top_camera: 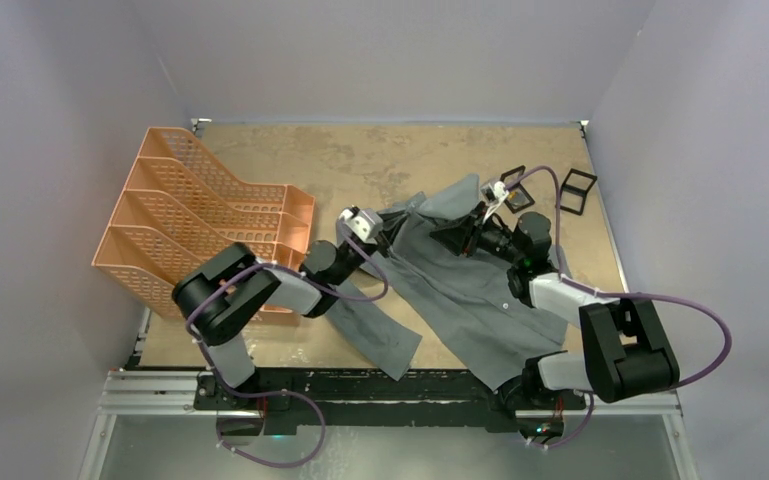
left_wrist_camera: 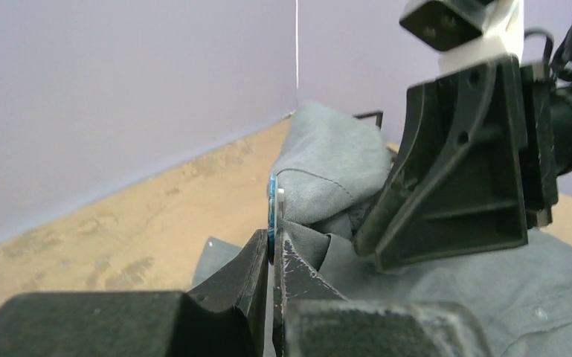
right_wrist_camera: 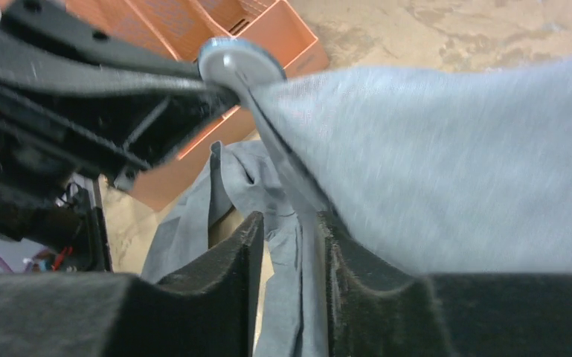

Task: Remove the brooch from the garment
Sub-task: Remove the brooch from the clothes.

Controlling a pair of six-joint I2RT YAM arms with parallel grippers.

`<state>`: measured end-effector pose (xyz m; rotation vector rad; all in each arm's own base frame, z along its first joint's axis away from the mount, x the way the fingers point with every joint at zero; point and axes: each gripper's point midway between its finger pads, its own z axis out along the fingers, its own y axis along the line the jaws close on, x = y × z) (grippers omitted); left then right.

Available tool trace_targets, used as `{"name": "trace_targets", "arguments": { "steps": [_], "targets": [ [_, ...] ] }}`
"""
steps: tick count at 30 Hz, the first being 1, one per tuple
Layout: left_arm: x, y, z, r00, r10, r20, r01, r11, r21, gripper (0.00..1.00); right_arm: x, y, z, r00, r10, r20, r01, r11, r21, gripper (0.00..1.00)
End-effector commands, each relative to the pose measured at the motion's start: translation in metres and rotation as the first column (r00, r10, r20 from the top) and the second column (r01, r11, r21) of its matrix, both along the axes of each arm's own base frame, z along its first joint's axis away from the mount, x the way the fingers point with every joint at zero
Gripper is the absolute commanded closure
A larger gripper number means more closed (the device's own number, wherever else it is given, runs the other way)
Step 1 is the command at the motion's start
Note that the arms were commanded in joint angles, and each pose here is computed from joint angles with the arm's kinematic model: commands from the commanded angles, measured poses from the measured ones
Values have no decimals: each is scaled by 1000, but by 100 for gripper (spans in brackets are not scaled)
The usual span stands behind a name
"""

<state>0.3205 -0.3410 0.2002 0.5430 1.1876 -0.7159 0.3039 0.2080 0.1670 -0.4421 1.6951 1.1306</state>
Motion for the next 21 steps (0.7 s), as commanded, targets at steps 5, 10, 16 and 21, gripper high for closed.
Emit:
{"name": "trace_targets", "arguments": {
  "steps": [5, 10, 16, 21],
  "targets": [
    [-21, 6, 68, 976, -184, 116, 187, 982, -15, 100, -10, 8, 53, 935, 141, 325, -134, 990, -44, 50],
    [-23, 12, 63, 972, -220, 79, 219, 975, 29, 100, -29, 12, 81, 855, 243, 458, -226, 970, -92, 47],
    [-42, 6, 61, 944, -321, 78, 320, 947, 27, 100, -30, 12, 92, 807, 290, 513, -239, 957, -166, 48],
    [-55, -2, 60, 907, -411, 87, 409, 911, 42, 100, -30, 16, 88, 745, 394, 538, -303, 919, -254, 45]
  ]
}}
